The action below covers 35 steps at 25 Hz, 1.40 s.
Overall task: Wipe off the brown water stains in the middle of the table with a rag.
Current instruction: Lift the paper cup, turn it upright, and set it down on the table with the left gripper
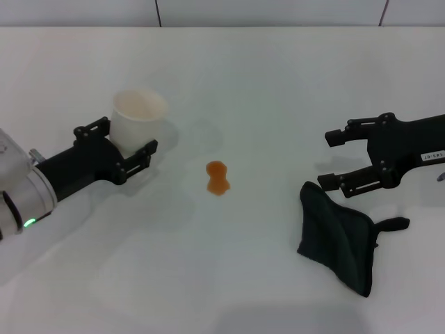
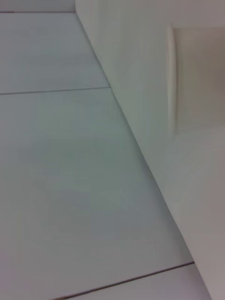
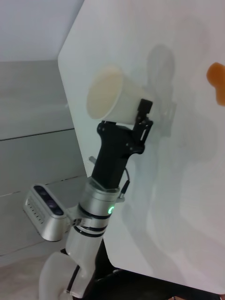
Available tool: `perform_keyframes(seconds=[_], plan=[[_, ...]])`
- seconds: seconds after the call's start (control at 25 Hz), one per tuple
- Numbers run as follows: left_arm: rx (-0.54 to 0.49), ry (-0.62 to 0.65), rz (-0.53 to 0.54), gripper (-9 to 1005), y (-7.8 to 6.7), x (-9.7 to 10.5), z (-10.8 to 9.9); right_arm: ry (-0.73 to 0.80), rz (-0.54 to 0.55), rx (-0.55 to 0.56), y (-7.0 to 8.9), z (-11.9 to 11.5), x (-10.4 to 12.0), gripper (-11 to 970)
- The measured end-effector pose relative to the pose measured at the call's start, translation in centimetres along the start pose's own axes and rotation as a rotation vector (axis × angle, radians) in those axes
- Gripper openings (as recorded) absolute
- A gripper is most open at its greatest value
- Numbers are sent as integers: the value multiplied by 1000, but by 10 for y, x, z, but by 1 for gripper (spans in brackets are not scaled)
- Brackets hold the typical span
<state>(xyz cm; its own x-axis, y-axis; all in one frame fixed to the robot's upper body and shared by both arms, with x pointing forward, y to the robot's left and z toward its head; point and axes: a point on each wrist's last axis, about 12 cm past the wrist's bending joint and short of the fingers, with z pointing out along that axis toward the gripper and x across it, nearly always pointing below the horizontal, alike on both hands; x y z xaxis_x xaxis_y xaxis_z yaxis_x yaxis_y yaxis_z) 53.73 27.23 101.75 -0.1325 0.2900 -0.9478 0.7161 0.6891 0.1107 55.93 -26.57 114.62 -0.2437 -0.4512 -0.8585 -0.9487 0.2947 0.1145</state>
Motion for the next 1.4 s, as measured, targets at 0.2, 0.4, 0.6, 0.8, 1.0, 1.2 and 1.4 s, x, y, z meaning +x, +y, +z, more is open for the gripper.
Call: perform_keyframes(seconds=[0.2,0.4,0.6,0.8,1.0,1.2,1.4], plan=[[-8,-15,-24,647,-9,4,3,-8,4,-3,0,0,1,869],[-20,12,-50,646,-17,13,2,-13,4,-6,2,-1,3,869],[-27,31,-60,657,-20,17,3,-12,5,-10,3,-1,4,869],[-13,50,-47,668,-27,20,8,-11,2,-11,3,0,4,869],[-9,65,-38,679,-34,25,8,-13,0,-11,3,0,6,869],[-26,53,-59,690,-37,27,4,-16,4,-10,2,1,9,869],[-25,61,-59,701,-37,28,5,-18,2,-10,1,2,8,869]])
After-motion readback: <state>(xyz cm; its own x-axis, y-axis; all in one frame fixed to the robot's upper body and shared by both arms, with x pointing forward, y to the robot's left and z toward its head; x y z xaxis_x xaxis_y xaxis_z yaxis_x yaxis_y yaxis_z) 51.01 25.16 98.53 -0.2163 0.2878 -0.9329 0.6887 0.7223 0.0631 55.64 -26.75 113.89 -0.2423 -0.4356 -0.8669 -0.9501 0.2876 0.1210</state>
